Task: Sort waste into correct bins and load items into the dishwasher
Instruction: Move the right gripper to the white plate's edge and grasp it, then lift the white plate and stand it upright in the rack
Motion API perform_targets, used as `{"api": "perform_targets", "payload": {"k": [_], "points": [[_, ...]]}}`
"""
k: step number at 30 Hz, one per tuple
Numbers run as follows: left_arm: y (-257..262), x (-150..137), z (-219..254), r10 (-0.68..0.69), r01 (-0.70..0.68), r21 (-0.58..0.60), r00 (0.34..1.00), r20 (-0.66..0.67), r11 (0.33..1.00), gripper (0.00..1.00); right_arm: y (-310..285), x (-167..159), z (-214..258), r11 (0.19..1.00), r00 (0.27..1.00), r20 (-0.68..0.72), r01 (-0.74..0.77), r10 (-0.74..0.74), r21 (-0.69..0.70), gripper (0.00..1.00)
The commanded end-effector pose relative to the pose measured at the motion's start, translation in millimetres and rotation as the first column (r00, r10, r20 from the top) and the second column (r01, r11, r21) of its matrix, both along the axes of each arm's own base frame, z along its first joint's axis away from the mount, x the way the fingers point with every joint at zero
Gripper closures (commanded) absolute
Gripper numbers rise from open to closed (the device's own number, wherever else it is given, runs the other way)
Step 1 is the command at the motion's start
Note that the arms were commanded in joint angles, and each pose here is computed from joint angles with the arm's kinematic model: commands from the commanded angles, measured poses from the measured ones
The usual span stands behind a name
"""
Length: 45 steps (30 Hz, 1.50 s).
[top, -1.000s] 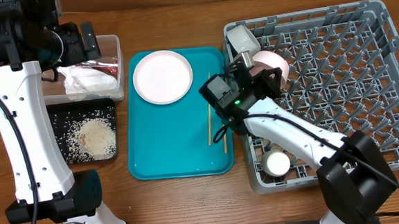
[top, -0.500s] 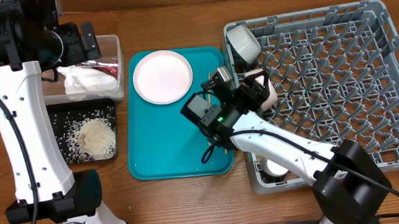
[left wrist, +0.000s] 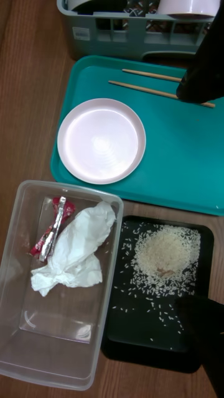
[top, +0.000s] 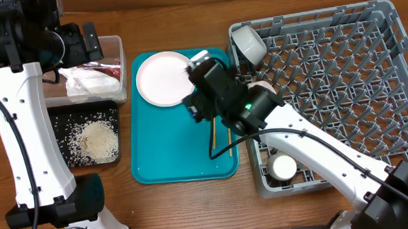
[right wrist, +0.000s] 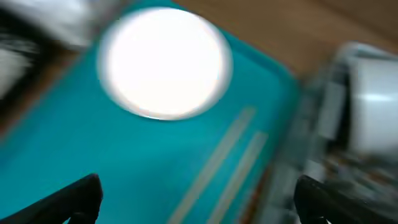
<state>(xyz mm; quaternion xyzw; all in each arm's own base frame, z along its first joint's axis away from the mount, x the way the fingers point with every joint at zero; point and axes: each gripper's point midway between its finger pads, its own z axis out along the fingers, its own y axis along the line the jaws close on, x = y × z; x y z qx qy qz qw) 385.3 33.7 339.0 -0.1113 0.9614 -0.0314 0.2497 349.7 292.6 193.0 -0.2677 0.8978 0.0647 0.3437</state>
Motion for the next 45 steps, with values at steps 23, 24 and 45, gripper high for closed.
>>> {"api": "perform_targets", "payload": {"k": [23,24,45], "points": [[0,0,6,0.003,-0.002,-0.006,1.000,0.020,1.000,0.00,42,48,-58,0.802,0.876,-0.262,0.478,-0.405,0.358,0.28],[0,0,6,0.003,-0.002,-0.006,1.000,0.020,1.000,0.00,44,50,-63,0.801,0.874,-0.264,0.481,-0.407,0.356,0.29],[0,0,6,0.003,-0.002,-0.006,1.000,0.020,1.000,0.00,27,88,-184,0.716,0.748,-0.314,0.658,-0.585,0.233,0.60]]}}
